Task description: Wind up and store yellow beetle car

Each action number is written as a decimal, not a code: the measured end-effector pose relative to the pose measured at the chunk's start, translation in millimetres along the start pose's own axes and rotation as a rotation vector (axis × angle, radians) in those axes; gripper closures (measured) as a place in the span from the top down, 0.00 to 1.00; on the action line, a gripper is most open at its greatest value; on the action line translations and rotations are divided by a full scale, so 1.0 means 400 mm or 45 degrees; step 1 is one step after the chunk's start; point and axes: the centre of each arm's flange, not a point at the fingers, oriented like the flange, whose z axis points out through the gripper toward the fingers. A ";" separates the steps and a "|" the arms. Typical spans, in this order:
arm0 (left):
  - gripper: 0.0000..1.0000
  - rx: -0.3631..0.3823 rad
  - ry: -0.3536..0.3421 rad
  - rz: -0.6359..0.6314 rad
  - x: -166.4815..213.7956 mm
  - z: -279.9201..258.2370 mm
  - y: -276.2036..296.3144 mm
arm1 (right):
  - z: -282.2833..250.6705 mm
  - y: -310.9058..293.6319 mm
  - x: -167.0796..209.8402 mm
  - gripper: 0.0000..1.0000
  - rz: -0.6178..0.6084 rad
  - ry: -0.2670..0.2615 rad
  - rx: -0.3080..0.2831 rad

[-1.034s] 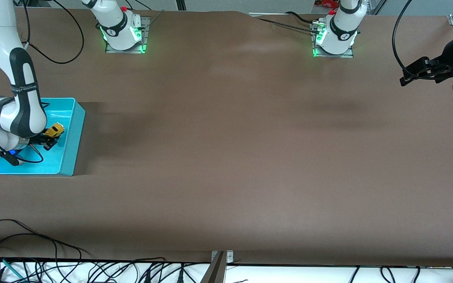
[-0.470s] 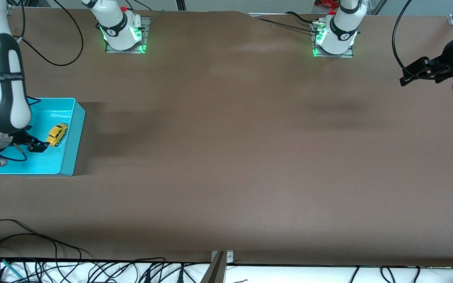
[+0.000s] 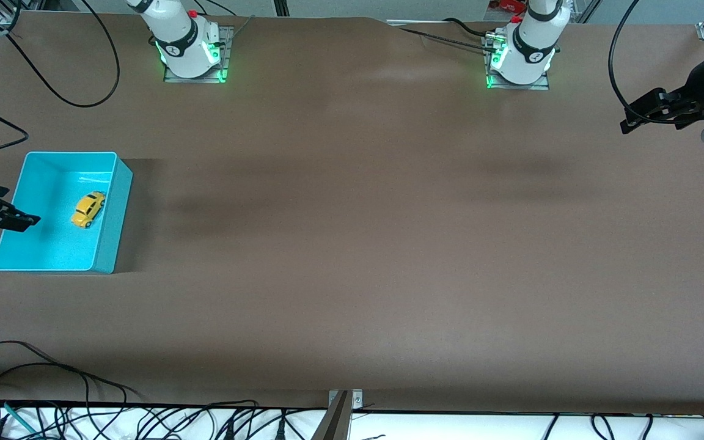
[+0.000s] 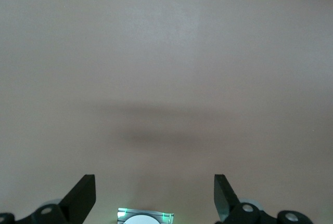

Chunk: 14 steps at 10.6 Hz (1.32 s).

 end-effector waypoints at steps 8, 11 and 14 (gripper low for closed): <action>1.00 0.000 0.000 0.002 0.000 0.000 0.003 | -0.285 -0.076 -0.292 1.00 -0.568 0.177 0.094; 1.00 0.000 0.000 0.003 0.000 0.000 0.003 | -0.297 -0.042 -0.352 1.00 -0.590 0.123 0.077; 1.00 0.000 0.000 0.003 0.000 0.000 0.004 | -0.295 -0.053 -0.363 1.00 -0.606 0.111 0.071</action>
